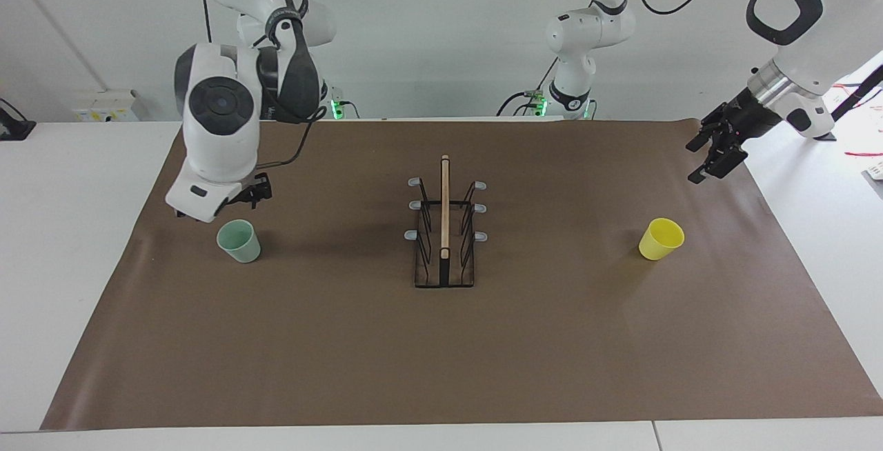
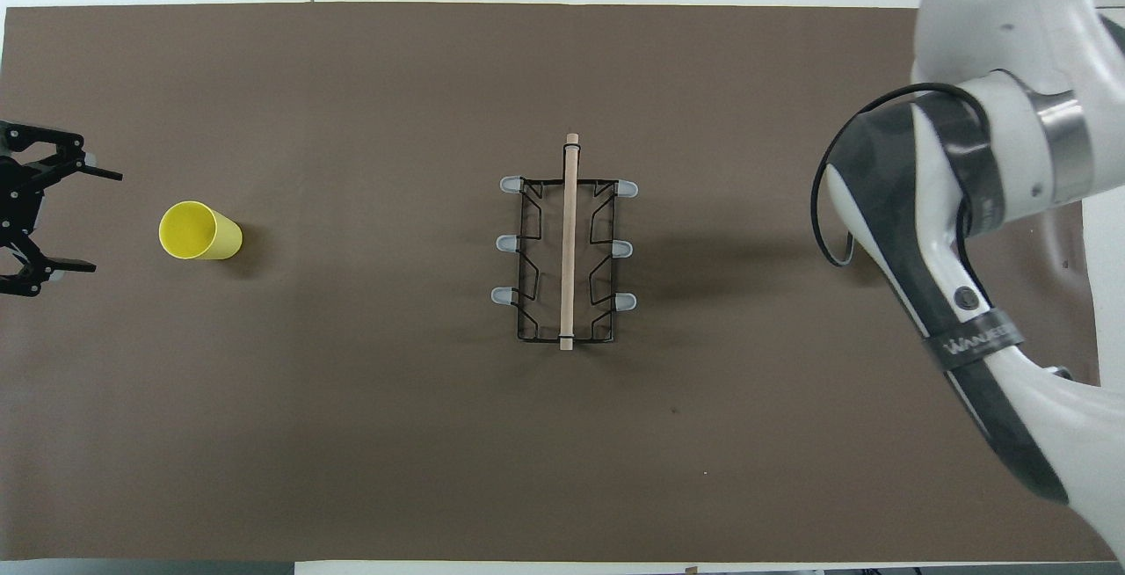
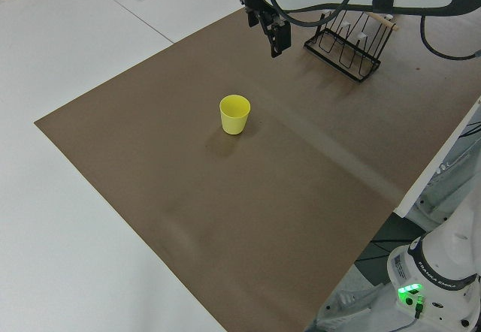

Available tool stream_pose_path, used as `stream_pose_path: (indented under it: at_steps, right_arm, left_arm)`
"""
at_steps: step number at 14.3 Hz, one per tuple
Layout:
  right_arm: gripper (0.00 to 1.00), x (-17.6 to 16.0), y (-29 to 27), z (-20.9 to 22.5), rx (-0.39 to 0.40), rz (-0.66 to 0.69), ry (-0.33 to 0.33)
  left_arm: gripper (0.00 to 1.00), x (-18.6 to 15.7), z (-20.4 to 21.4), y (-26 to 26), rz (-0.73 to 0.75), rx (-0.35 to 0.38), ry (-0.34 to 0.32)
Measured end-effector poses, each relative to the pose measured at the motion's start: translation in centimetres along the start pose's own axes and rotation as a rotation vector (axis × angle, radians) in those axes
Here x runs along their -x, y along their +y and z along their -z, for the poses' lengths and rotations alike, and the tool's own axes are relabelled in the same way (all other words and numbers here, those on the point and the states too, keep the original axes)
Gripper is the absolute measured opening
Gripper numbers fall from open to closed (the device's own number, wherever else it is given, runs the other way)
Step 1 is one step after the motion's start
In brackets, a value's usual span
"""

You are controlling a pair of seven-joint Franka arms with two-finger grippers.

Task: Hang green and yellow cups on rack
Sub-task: 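Reach the left gripper to the yellow cup while the right gripper approaches the green cup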

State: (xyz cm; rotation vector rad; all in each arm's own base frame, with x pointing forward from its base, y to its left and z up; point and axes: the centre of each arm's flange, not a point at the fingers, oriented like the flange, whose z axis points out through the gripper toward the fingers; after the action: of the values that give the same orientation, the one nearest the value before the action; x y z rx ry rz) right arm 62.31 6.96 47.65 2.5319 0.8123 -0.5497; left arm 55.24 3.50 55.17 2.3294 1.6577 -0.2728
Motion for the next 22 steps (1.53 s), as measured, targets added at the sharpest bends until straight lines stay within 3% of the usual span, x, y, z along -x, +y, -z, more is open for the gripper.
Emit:
stream_pose_path:
  at_steps: [3,5,9,13,16,22]
  right_arm:
    - [1.0,-3.5,-3.4,-0.6,0.109,0.36,-0.159]
    - [1.0,-5.6,-5.0,-1.1,0.18,0.508,-0.227]
    - [1.0,-8.0,-8.0,-3.2,0.254,0.624,-0.343]
    - [1.0,-9.3,-10.0,-5.3,0.34,0.671,-0.454]
    - [1.0,-10.5,-11.0,-6.0,0.395,0.694,-0.495]
    - [1.0,-12.2,-12.1,-9.5,0.355,0.73,-0.551]
  left_arm:
    - [1.0,-2.6,-1.3,-0.1,0.162,0.031,-0.122]
    - [1.0,-5.9,-2.7,-0.6,0.267,0.039,-0.207]
    - [1.0,-13.4,-6.7,-2.0,0.484,0.065,-0.362]
    - [1.0,-20.5,-11.5,-5.1,0.703,0.164,-0.471]
    - [1.0,-21.1,-16.4,-6.8,0.828,0.215,-0.503]
    - [1.0,-19.5,-20.9,-10.5,0.82,0.253,-0.525]
